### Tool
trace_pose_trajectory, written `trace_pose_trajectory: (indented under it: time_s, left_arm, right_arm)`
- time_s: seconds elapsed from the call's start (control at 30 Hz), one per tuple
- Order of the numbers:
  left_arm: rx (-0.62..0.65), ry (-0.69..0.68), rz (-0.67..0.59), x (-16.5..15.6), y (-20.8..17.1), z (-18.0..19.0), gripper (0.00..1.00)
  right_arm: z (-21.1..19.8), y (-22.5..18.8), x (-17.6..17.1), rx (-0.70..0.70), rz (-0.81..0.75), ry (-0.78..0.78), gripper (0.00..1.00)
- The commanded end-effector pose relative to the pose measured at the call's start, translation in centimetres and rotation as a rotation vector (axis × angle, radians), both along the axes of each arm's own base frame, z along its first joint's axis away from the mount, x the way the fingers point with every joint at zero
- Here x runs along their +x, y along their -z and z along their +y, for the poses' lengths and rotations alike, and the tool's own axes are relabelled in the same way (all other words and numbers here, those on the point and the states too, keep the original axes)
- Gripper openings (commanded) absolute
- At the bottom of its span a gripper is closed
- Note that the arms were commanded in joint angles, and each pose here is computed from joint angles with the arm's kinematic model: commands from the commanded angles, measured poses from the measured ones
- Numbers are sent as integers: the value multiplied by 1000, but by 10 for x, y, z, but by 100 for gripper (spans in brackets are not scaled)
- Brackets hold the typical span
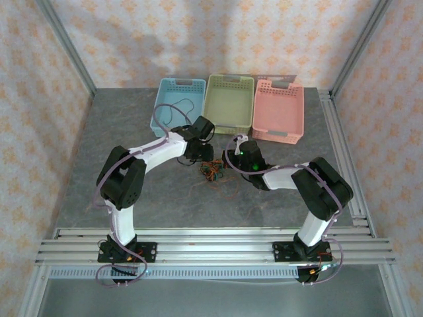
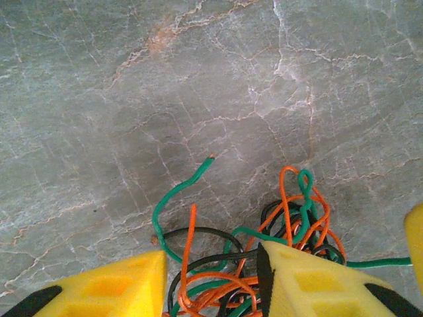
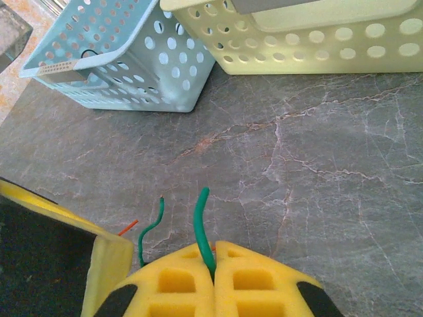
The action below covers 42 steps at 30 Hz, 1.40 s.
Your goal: Untangle the cables
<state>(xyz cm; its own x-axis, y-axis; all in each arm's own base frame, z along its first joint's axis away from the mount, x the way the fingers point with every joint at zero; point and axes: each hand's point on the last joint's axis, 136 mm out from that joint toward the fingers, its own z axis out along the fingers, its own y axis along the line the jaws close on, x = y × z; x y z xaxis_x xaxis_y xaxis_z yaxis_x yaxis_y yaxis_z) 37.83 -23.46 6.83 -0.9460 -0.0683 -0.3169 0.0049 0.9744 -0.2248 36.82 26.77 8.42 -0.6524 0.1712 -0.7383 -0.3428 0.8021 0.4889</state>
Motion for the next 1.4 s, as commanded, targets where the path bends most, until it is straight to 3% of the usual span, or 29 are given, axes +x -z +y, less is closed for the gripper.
trace_pose_trajectory:
  time_s: [0.0,0.37,0.8,0.97,1.2,1.37]
  left_arm:
    - [-34,2,4,0,0,-3,44]
    - [-62,0,39,-5,18,-3,39]
    - [-120,-21,-53,1,-14,-3,24]
    - [-110,-22,-43,4,-6,-3,21]
    - [-101,-34,-58,6,-6,0,7]
    - [-66,-45,-78,7,-12,8,5]
  right_arm:
    - [-2,2,7,-10,7,22,0]
    - [-2,3,7,-14,14,22,0]
    - [-2,2,7,-14,13,22,0]
    - [-2,3,7,-15,16,20,0]
    - [-1,3,7,-15,15,20,0]
    - [-3,3,7,-21,15,27,0]
